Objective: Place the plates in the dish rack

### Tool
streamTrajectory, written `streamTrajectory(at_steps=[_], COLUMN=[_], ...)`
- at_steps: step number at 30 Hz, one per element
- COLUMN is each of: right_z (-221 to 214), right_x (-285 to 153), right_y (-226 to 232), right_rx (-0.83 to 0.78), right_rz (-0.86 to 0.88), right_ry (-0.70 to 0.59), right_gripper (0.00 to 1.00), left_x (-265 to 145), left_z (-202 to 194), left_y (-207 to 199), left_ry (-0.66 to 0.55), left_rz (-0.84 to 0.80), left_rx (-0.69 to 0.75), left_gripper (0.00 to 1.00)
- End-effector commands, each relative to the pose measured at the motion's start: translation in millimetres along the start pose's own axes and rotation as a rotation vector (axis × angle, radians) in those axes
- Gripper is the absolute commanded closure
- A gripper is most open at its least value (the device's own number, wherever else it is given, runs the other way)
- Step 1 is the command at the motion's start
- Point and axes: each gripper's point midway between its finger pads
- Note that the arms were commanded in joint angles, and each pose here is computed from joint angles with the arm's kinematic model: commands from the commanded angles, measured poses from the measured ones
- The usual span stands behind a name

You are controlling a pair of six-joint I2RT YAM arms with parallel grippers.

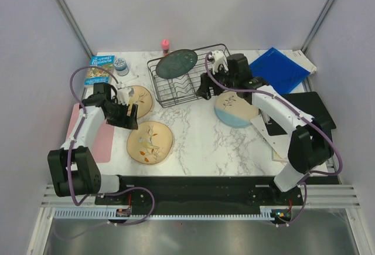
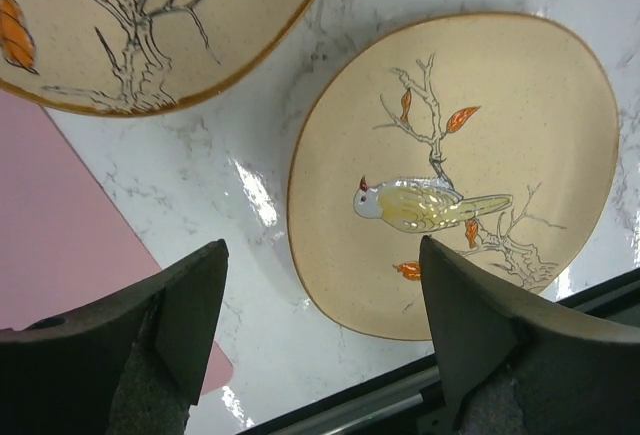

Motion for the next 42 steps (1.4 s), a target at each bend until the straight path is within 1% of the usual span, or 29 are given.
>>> streamTrajectory(at_steps=[1, 3, 6, 7, 9, 13, 15, 17, 20, 21, 22, 23, 25, 26, 27, 29, 32, 33, 35, 38, 39, 42], right_z=[-27.8, -35.5, -60.7, -60.8, -59.3, -65.5, -77.3, -85.6, -109.0, -118.9, -128.0, -134.4, -152.1, -157.2, -161.0, -173.1, -182.1, -178.6, -182.4, -184.9, -188.1, -193.6], right_x=[-11.2, -11.6, -4.9, -3.5, -2.5, -0.6, 0.3, 2.4, 6.0, 7.3, 9.0, 10.2, 14.1, 16.2, 18.7, 24.5, 34.2, 37.3, 41.5, 41.7, 40.2, 42.0], right_y=[29.3, 30.8, 28.1, 28.5, 28.4, 31.3, 33.4, 37.8, 45.1, 47.7, 49.2, 50.1, 54.0, 52.9, 56.0, 58.3, 63.0, 67.1, 71.9, 88.9, 98.7, 112.9], right_rx=[0.210, 0.250, 0.305, 0.306, 0.304, 0.300, 0.317, 0.362, 0.430, 0.437, 0.455, 0.472, 0.489, 0.495, 0.496, 0.507, 0.470, 0.437, 0.410, 0.333, 0.317, 0.252], right_rz=[0.134, 0.136, 0.139, 0.145, 0.150, 0.167, 0.186, 0.213, 0.268, 0.284, 0.298, 0.303, 0.337, 0.340, 0.361, 0.396, 0.447, 0.475, 0.508, 0.584, 0.614, 0.648], right_ry=[-0.002, -0.006, 0.035, 0.025, 0.008, 0.017, 0.044, 0.056, 0.106, 0.114, 0.135, 0.149, 0.182, 0.190, 0.192, 0.226, 0.244, 0.232, 0.249, 0.274, 0.303, 0.315], right_gripper=[0.19, 0.19, 0.19, 0.19, 0.19, 0.19, 0.20, 0.20, 0.20, 0.21, 0.21, 0.21, 0.21, 0.21, 0.21, 0.21, 0.22, 0.22, 0.22, 0.21, 0.22, 0.22], left_x=[4.1, 8.1, 17.7, 21.6, 29.6, 45.4, 50.3, 54.7, 55.4, 54.9, 54.2, 53.8, 51.2, 50.8, 49.8, 46.6, 39.5, 38.1, 34.6, 33.2, 33.7, 32.9], left_z=[-22.6, -36.4, -58.8, -62.8, -72.4, -69.9, -64.1, -61.0, -54.5, -55.3, -51.6, -50.8, -48.2, -46.3, -43.9, -35.5, -19.7, -14.7, -0.7, 14.6, 19.3, 34.7], left_y=[-12.3, -12.7, -17.5, -14.7, -18.8, -17.4, -14.7, -22.1, -36.6, -42.9, -51.0, -55.3, -66.7, -67.3, -68.5, -71.1, -72.8, -73.0, -71.8, -70.5, -72.4, -77.6], left_ry=[0.071, 0.113, 0.166, 0.180, 0.213, 0.213, 0.194, 0.164, 0.098, 0.087, 0.057, 0.038, 0.004, -0.011, -0.024, -0.065, -0.140, -0.158, -0.197, -0.226, -0.232, -0.252], left_rz=[-0.069, -0.062, -0.090, -0.078, -0.115, -0.149, -0.162, -0.223, -0.315, -0.347, -0.393, -0.421, -0.482, -0.492, -0.501, -0.524, -0.536, -0.537, -0.533, -0.534, -0.540, -0.547], left_rx=[0.028, 0.031, 0.057, 0.061, 0.053, 0.038, 0.050, 0.075, 0.121, 0.123, 0.124, 0.144, 0.157, 0.172, 0.180, 0.215, 0.260, 0.267, 0.270, 0.282, 0.293, 0.330], left_gripper=[0.16, 0.16, 0.16, 0.16, 0.16, 0.17, 0.20, 0.25, 0.40, 0.51, 0.55, 0.65, 0.71, 0.81, 0.88, 0.98, 0.98, 0.98, 0.98, 0.98, 0.98, 0.98])
Point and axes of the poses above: each gripper's point midway between its finger pads, its own x axis out along the fingers, its own y axis along the line the jaws close on, z = x × y, and after that the axes turned 11 degrees about x, right-handed
